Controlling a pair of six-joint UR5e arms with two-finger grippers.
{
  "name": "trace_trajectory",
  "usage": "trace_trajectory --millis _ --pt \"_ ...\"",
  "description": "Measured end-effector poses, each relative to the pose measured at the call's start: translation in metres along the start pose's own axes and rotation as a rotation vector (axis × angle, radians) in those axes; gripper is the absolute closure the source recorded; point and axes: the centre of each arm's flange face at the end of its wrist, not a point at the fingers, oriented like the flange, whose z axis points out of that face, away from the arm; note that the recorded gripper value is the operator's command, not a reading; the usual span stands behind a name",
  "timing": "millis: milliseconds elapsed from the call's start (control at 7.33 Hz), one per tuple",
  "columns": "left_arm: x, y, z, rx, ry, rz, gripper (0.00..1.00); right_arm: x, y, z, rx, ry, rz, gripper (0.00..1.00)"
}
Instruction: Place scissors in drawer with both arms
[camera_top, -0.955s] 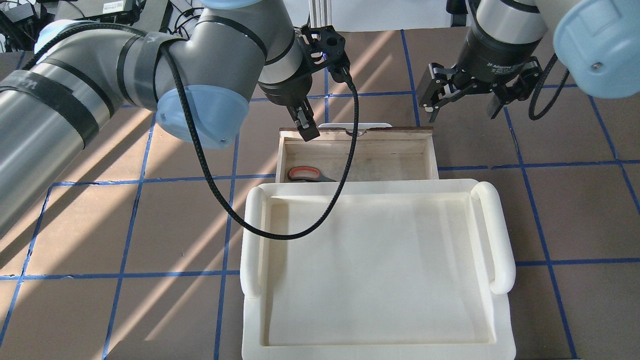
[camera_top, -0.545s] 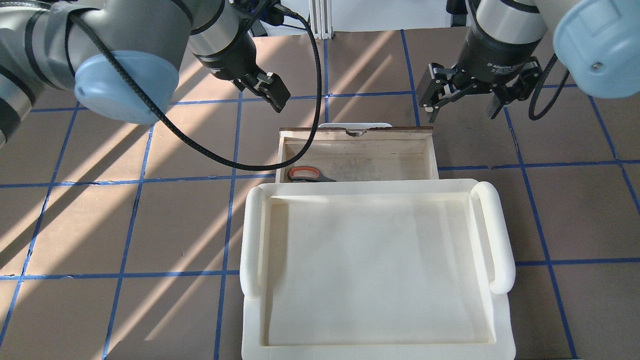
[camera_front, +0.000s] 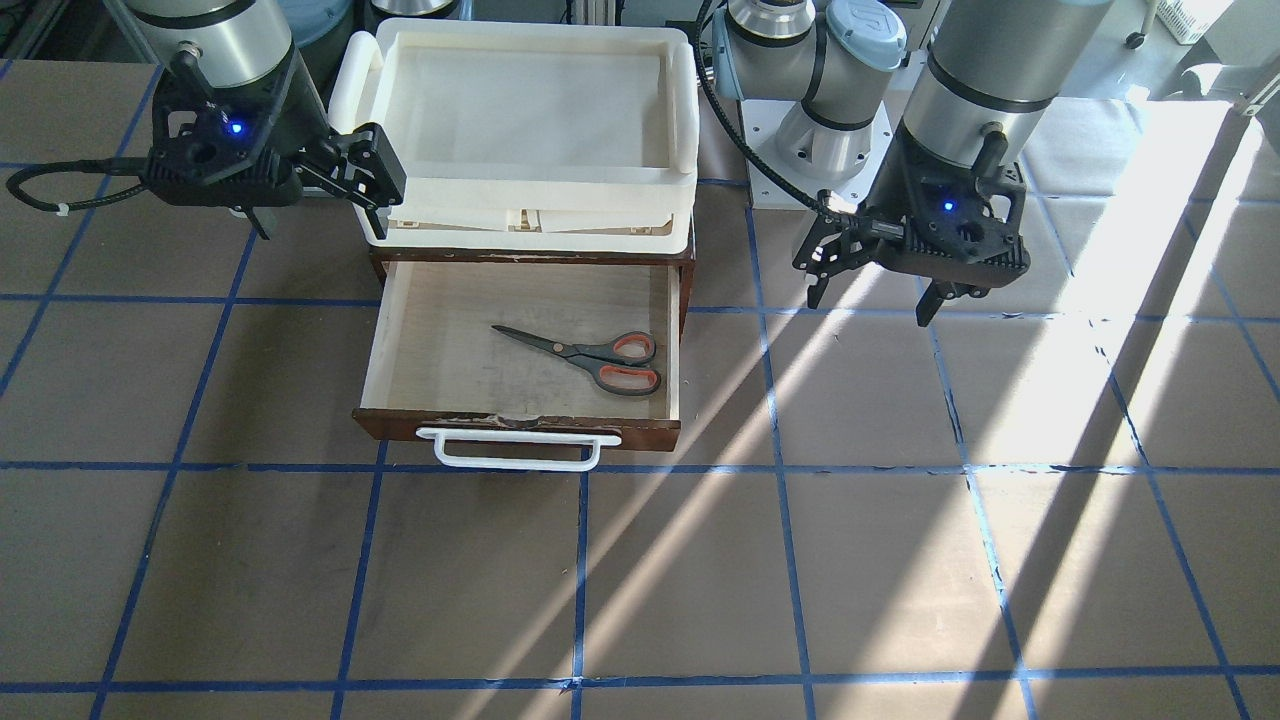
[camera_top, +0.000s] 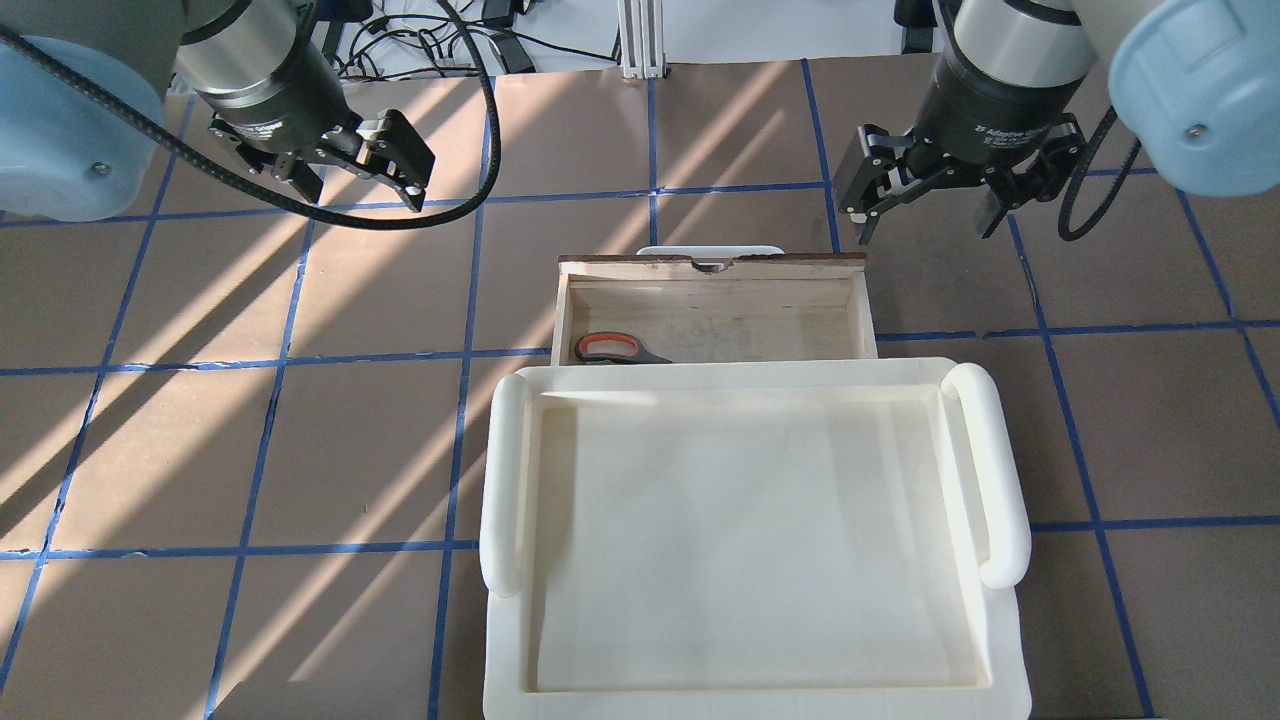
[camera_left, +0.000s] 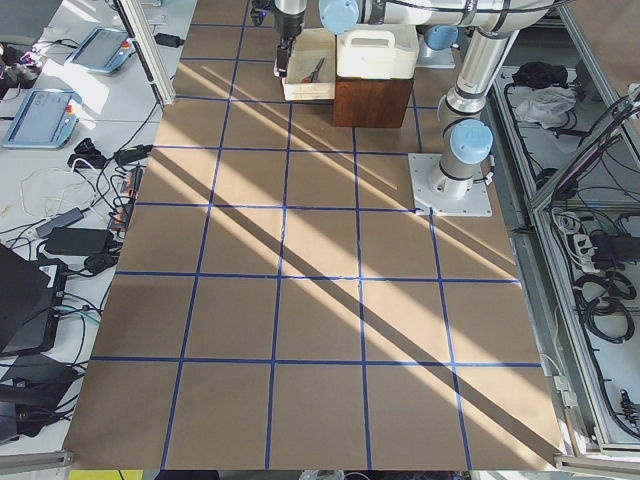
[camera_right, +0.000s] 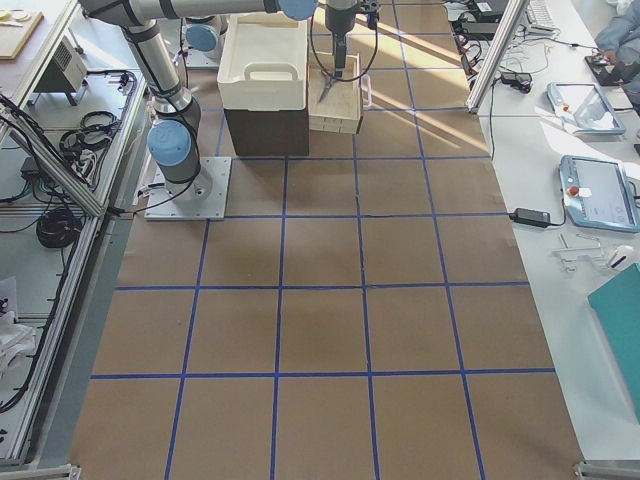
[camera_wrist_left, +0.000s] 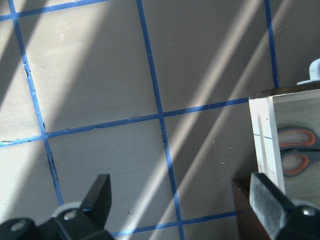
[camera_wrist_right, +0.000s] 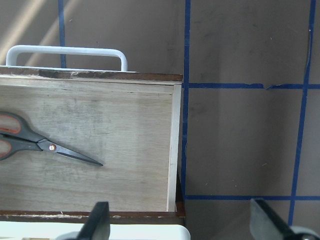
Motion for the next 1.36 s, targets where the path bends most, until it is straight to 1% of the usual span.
trace_trajectory --millis 136,409,818,1091,1364 --pt "-0.025 0.000 0.003 -0.014 -0.006 -0.048 0.00 0.000 0.000 0.000 0.000 0.000 0.000 0.00" --pt "-0.045 0.006 0.004 -0.029 -0.008 -0.085 0.00 -0.001 0.000 0.000 0.000 -0.003 0.001 0.00" --pt "-0.022 0.022 -0.009 -0.016 -0.005 -0.125 0.00 -0.001 0.000 0.000 0.000 -0.001 0.001 0.00" --pt "-0.004 0.032 -0.007 -0.022 -0.001 -0.128 0.00 0.000 0.000 0.000 0.000 0.002 -0.003 0.00" --pt "0.001 0.040 -0.005 -0.026 0.000 -0.123 0.00 0.000 -0.002 -0.002 0.018 0.004 -0.005 0.00"
